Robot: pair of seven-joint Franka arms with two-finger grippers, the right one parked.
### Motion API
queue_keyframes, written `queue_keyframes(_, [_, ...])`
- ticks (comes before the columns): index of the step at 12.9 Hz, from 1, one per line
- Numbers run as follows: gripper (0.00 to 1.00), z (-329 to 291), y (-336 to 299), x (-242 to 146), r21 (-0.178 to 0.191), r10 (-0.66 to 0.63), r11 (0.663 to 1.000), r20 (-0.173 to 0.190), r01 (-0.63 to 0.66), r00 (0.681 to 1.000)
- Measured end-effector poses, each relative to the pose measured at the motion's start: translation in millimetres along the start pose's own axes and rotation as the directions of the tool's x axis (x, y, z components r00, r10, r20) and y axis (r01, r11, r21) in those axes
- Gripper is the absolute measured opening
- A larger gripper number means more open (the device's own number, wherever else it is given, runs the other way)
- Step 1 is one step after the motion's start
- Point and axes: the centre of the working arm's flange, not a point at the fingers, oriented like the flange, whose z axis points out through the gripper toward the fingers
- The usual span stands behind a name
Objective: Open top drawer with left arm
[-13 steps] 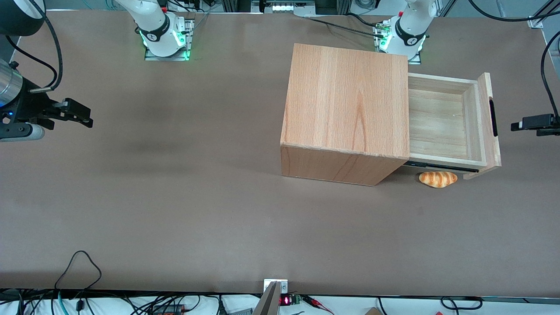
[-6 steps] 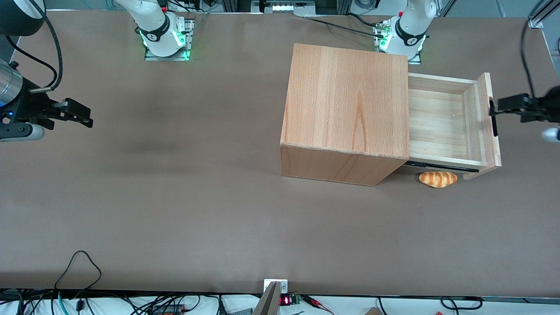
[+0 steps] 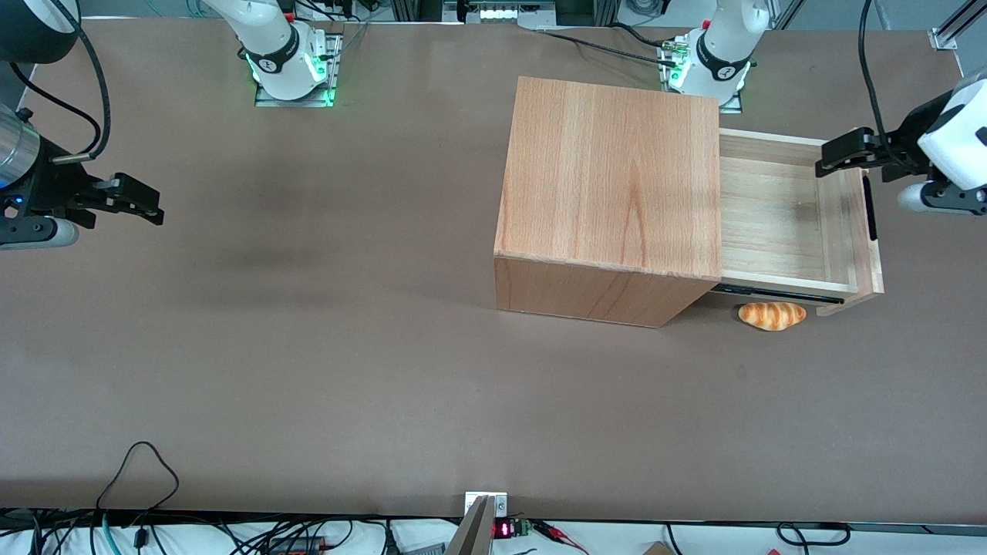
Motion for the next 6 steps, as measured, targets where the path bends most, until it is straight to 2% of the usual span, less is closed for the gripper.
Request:
queue_keyframes(1, [1.0, 1.4, -8.0, -0.4, -0.002, -0.015, 1.0, -0.012, 0.015, 1.0])
queue_keyframes(4, [1.0, 2.0, -24.1, -7.4, -0.01, -0.046, 0.999, -0.08, 0.045, 0.996])
queue_keyframes(6, [1.0, 3.5, -36.4, -13.6, -0.017, -0.067, 0.998, -0.097, 0.066, 0.993])
